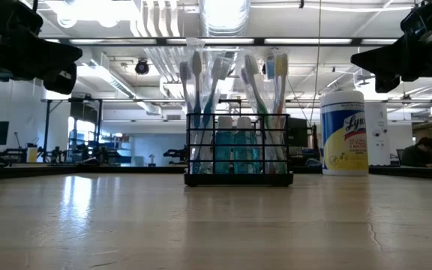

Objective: Pick & Place toothbrushing station
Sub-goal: Return to Home Position

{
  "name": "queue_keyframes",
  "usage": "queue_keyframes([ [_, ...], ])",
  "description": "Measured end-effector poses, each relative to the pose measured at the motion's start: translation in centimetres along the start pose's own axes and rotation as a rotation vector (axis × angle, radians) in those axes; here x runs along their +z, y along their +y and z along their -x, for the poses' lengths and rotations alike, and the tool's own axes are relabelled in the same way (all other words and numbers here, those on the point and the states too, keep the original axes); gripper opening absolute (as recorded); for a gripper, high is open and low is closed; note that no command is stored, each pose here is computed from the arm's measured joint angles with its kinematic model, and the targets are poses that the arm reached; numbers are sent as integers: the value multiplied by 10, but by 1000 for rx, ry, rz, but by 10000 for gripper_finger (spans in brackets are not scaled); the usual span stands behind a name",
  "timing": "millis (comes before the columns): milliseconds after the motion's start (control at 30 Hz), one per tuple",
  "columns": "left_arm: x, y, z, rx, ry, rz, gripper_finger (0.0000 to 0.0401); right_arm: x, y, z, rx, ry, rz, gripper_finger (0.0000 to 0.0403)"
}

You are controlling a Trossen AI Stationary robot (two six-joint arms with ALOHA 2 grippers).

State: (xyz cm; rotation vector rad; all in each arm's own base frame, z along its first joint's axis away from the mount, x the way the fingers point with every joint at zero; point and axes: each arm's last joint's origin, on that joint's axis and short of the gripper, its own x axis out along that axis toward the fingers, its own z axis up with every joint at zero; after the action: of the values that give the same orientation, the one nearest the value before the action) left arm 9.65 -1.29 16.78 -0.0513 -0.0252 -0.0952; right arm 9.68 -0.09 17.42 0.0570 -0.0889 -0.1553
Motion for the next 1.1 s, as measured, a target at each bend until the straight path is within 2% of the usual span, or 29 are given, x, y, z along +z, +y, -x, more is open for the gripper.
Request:
queue_keyframes([
  [167, 0, 0, 0, 2, -1, 105, 23, 0, 0, 0, 0, 2, -69, 8],
  [1100, 2, 0, 0, 6, -9, 106, 26, 0, 0, 0, 0, 2, -74, 8],
])
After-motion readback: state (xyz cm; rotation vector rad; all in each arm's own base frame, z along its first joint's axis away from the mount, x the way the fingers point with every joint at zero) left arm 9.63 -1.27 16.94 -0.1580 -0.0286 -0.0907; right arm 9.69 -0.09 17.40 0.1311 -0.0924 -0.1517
